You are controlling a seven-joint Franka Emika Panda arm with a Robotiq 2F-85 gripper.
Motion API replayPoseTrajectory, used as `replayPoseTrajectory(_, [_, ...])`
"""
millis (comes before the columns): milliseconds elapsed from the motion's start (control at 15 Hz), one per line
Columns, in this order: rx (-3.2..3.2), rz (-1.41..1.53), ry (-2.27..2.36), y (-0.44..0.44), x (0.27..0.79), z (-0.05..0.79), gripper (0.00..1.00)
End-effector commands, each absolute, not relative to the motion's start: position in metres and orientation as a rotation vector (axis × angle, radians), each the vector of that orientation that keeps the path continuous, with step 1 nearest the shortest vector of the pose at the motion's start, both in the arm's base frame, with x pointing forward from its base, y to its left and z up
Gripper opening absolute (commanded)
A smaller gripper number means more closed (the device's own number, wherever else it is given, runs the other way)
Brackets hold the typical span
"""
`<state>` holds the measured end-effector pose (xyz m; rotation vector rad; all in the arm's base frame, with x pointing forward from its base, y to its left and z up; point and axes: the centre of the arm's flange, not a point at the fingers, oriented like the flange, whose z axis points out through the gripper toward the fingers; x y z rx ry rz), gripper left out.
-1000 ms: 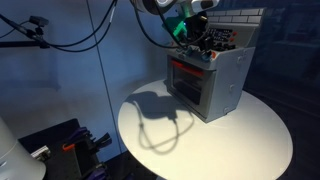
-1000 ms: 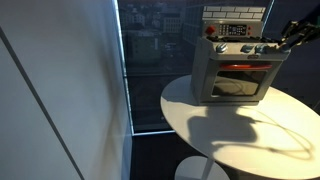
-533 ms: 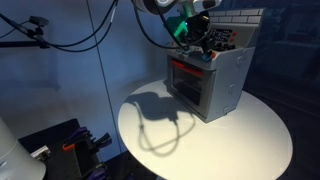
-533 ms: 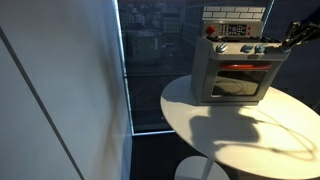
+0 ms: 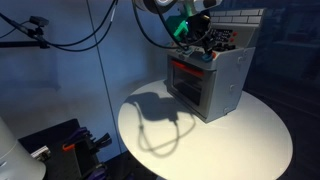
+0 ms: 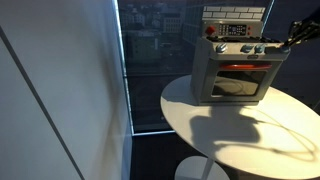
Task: Turn the knob on the right in a clockwise direction
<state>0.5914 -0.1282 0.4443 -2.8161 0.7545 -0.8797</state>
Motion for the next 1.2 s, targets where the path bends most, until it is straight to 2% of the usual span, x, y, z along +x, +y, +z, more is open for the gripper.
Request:
replayPoseTrajectory(0, [-2.776,-0.889,0.813,-0.131,0.593,0.450,0.06])
replayPoseTrajectory(1133, [-2.480,-0.757,1.174,-0.141,0.581,0.455,0.06])
